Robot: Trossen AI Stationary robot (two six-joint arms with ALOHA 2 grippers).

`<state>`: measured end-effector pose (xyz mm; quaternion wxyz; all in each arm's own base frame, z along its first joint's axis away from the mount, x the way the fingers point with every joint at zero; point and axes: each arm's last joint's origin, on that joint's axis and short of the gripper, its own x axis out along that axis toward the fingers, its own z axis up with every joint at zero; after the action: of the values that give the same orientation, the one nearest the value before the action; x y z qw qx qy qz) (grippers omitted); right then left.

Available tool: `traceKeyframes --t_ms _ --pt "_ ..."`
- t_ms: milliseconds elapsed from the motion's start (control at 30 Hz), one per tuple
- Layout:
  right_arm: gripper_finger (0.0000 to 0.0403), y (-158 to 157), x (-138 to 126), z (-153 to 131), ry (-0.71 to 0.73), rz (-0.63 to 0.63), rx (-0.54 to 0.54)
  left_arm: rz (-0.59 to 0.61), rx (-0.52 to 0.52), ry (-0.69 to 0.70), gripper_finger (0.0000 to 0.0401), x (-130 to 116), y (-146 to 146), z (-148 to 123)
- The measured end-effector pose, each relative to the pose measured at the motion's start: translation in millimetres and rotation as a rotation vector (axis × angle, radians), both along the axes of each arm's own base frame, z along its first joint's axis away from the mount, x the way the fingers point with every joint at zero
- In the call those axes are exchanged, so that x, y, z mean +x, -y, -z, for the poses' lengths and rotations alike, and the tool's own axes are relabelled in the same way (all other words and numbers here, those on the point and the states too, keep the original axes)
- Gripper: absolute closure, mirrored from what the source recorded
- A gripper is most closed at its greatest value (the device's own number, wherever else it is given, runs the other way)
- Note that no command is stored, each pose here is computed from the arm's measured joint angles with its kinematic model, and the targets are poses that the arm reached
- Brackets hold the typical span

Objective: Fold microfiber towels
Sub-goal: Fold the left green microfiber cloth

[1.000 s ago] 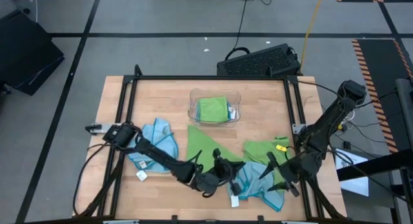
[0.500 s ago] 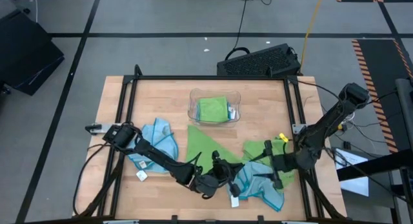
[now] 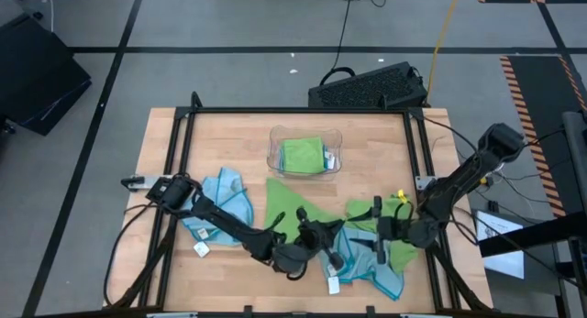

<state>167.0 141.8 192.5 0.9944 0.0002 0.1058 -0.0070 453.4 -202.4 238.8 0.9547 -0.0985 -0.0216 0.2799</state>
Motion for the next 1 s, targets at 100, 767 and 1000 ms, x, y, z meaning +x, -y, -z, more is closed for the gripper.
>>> traceKeyframes --t_ms 100,767,1000 --pt "0.0161 -3 3 5 -0.007 0.002 0.0 -0.016 0.065 0.057 0.0397 1 -5 -13" --pt "0.0161 -17 32 73 -0.043 0.167 0.188 -0.039 0.275 0.007 0.0397 3 -17 -30" --pt "0.0161 -38 35 98 -0.041 0.134 0.214 -0.049 0.316 -0.022 0.0397 4 -20 -30"
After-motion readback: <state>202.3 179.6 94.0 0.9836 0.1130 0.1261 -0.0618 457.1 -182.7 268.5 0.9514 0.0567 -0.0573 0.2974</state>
